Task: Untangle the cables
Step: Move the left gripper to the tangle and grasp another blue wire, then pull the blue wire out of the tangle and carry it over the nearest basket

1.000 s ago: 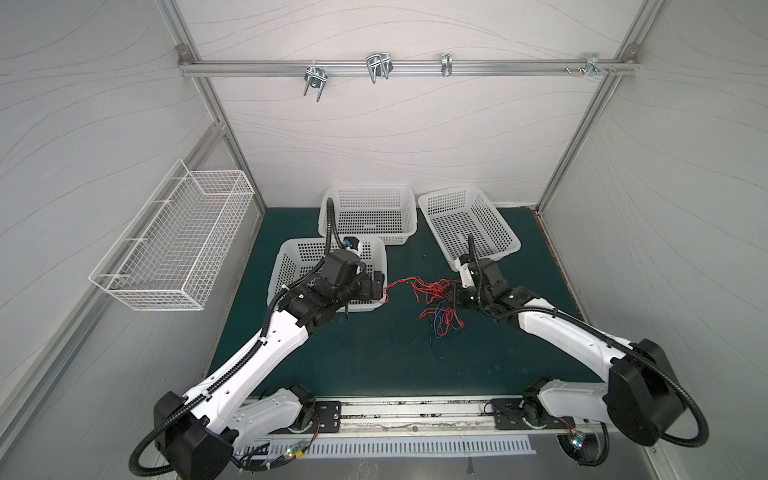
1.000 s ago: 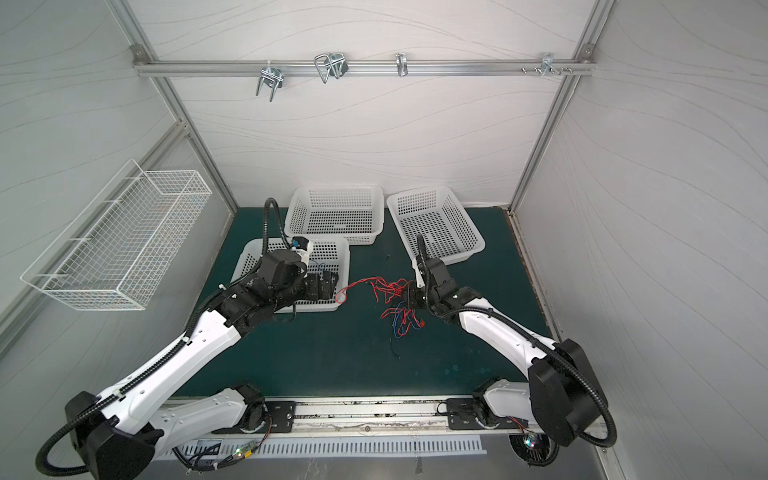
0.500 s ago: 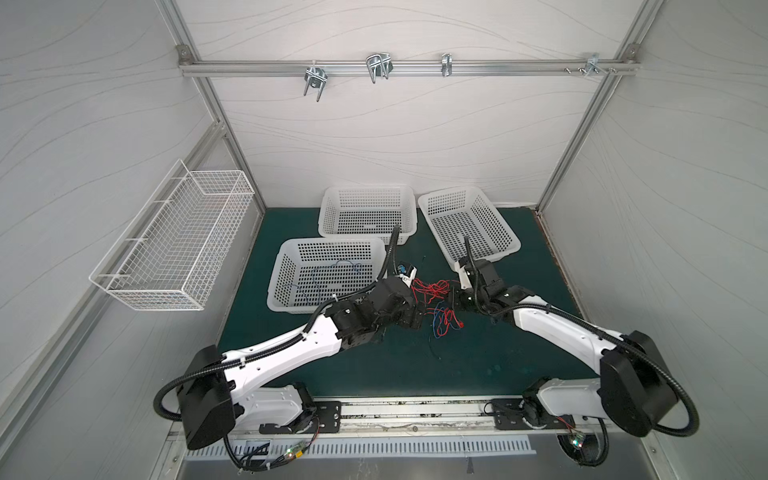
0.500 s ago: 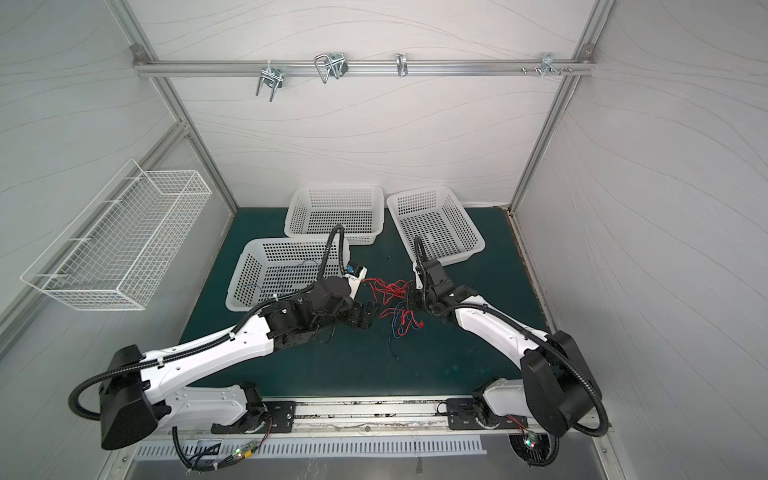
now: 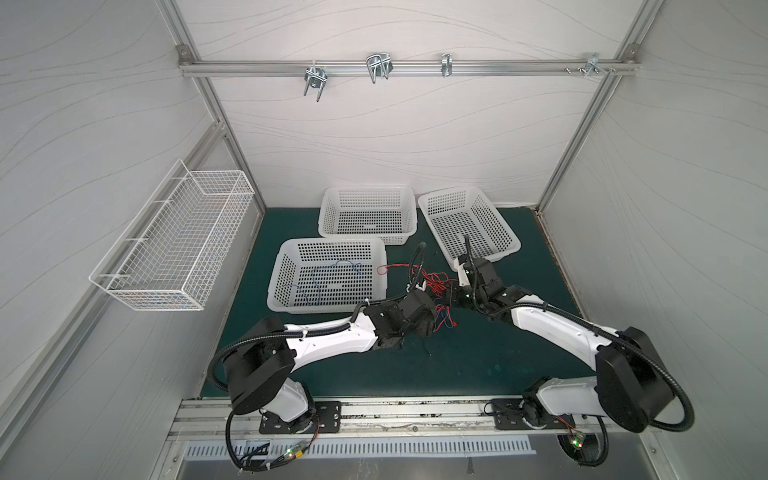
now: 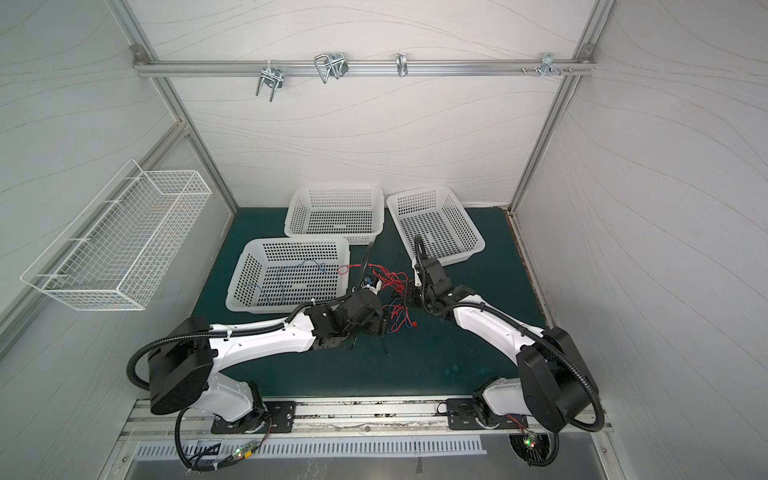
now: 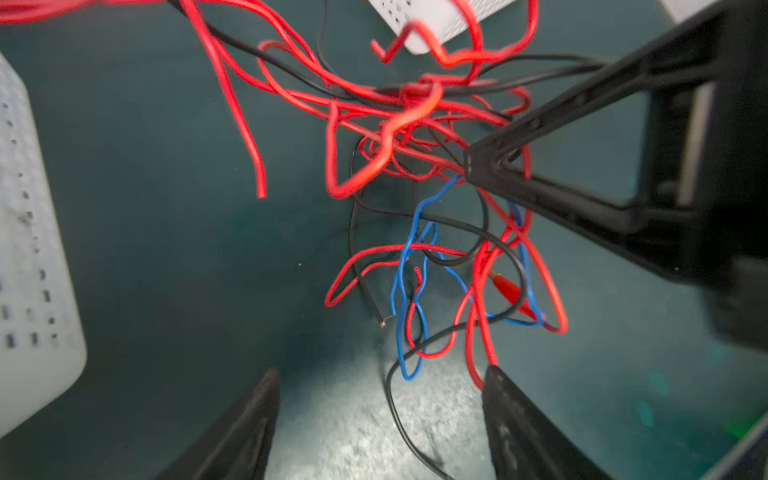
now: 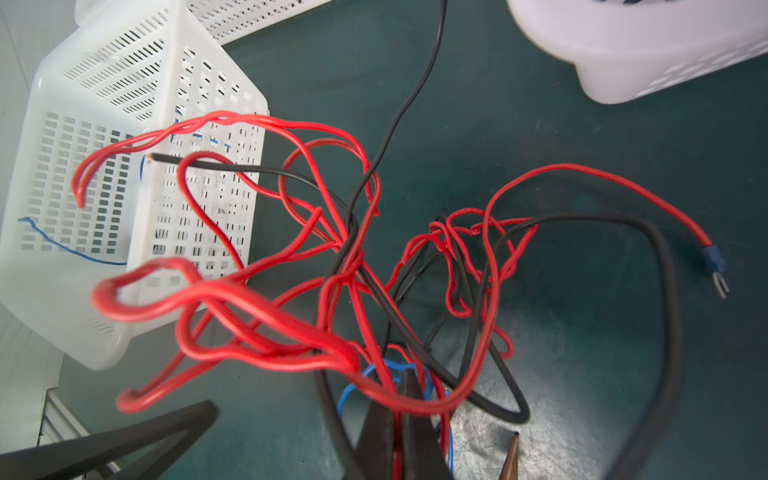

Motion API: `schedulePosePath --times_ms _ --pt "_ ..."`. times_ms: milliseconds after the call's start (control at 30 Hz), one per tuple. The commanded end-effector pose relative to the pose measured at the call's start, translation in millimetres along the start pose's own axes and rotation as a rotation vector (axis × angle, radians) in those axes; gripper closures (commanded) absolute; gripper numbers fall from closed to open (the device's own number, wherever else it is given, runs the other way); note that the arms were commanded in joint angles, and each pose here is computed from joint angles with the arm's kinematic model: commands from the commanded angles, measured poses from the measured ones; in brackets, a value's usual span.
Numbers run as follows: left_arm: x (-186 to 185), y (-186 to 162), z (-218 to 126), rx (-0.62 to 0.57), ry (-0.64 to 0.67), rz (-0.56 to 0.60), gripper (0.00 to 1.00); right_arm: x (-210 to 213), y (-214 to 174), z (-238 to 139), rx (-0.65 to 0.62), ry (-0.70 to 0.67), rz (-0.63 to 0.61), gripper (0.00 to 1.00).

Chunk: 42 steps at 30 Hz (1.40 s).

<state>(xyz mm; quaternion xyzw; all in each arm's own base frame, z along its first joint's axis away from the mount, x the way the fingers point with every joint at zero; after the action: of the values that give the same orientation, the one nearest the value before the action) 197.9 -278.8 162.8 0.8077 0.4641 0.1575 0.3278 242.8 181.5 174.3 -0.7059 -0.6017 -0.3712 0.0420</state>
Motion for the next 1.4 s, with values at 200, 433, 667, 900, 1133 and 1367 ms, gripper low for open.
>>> schedulePosePath --times_ms 200,433,667,900,1133,1367 --pt "-10.2 -2.6 33.5 0.007 0.016 -0.05 0.45 -4.9 -4.5 3.7 0.021 -0.005 -0.009 1.0" --pt "-15.4 -2.3 45.3 0.021 0.008 -0.052 0.63 -6.2 -4.1 4.1 0.028 -0.005 -0.012 1.0" --pt "-21.5 0.7 52.2 0.036 -0.015 -0.05 0.94 -9.1 -1.6 3.8 0.029 -0.007 -0.006 1.0" --pt "-17.7 7.2 38.4 0.034 0.016 -0.021 1.0 -15.0 0.8 5.5 0.024 -0.019 0.003 1.0" --pt "-11.1 27.0 -3.8 -0.016 0.021 0.041 1.0 -26.1 0.5 15.6 0.033 -0.066 0.014 1.0" --pt "-3.4 52.1 -58.9 -0.087 0.039 0.135 1.0 -40.5 -3.1 30.1 0.056 -0.126 0.044 1.0"
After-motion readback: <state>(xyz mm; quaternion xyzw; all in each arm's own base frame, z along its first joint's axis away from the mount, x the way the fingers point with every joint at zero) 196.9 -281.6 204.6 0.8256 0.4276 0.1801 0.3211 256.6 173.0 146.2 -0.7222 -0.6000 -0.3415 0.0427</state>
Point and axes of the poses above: each gripper's point midway between its finger pads, its own z axis out along the fingers, its own x axis along the line the jaws close on, y = z × x, the point moved 9 cm from there along -z, back along the fingers, and after that the axes turned 14 degrees about z, right-handed, at the moved point
